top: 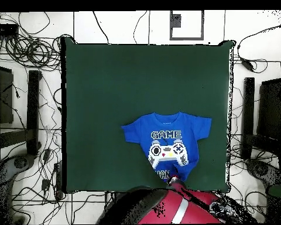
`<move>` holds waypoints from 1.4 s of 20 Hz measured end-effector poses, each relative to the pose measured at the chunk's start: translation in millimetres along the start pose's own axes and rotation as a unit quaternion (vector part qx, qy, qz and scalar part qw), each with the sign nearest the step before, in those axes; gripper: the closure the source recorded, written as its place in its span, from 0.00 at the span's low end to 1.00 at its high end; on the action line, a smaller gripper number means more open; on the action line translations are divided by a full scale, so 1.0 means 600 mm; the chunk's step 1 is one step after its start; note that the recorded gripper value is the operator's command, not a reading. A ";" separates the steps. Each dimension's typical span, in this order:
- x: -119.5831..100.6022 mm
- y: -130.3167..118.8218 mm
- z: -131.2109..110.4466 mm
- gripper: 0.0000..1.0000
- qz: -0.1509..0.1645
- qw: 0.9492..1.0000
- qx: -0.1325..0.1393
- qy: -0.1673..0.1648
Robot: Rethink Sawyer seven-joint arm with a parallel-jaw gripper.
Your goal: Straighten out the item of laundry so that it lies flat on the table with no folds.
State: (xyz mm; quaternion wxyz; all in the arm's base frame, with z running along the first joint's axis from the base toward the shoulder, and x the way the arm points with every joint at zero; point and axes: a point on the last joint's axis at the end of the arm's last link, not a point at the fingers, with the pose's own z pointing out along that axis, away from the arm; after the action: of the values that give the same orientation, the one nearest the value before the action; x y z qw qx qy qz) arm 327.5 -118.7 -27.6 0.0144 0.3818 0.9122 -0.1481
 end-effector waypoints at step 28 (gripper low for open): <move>-0.002 -0.031 -0.020 1.00 -0.011 1.000 -0.025 -0.007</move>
State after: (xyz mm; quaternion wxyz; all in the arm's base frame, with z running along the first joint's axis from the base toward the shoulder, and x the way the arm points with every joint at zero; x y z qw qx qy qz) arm 316.6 -128.6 -11.2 0.0284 0.3702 0.9197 -0.1275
